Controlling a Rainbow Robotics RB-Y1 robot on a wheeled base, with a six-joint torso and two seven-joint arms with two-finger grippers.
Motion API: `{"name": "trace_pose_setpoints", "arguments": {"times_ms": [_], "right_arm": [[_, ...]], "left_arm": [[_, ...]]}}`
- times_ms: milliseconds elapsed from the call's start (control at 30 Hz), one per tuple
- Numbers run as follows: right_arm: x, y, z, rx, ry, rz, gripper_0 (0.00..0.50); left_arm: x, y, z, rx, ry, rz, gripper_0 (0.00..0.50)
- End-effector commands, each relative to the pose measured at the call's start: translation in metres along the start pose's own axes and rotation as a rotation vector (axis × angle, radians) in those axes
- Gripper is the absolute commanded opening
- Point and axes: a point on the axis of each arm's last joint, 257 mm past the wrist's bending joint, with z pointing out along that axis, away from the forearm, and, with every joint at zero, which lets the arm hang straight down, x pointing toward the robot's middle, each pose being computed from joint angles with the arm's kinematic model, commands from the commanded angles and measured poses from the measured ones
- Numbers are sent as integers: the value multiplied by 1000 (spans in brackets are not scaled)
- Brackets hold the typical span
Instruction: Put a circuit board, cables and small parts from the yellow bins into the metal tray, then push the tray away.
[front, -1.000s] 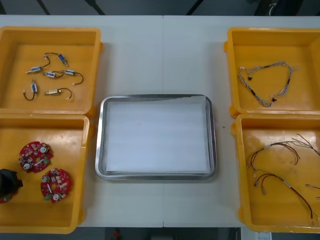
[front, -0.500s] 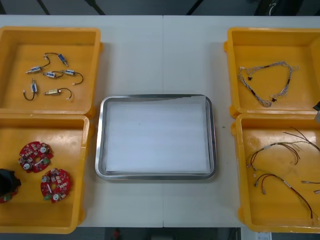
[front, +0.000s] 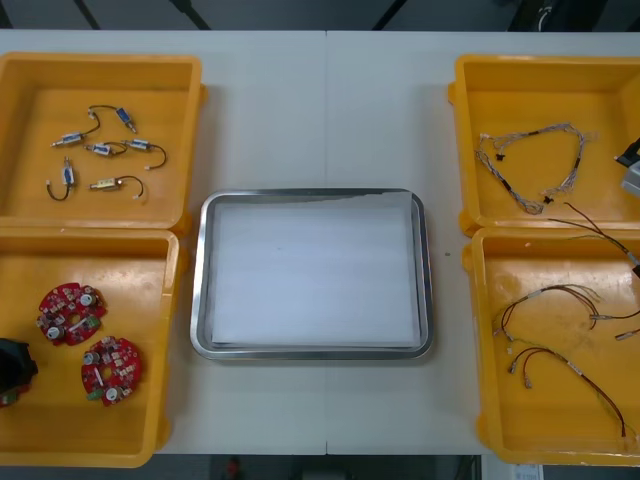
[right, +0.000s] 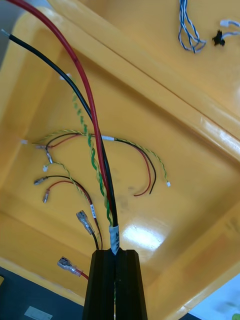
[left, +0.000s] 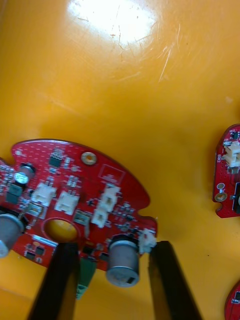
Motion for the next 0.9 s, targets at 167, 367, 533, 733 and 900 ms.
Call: {"name": "trace_pose_setpoints", "arguments": {"times_ms": [167,367,533,733,900], "right_arm": [[-31,11,-22,10,-80,-2,0],[-44,19,-22,16,-81,-35,0],[-44,22,-12,35,-51,-48,0],[-44,22,-11,36,-49,-48,0],[-44,22,-11,36,-49,-48,0]], "left_arm": [[12,14,1,-26,25,-1,134],[12,14,1,-23,23,4,47],[5,10,0,-10,3,19,29],[-12,-10,-8,26,-33,61,20],[-26,-25,-24,30,-47,75,11]]}}
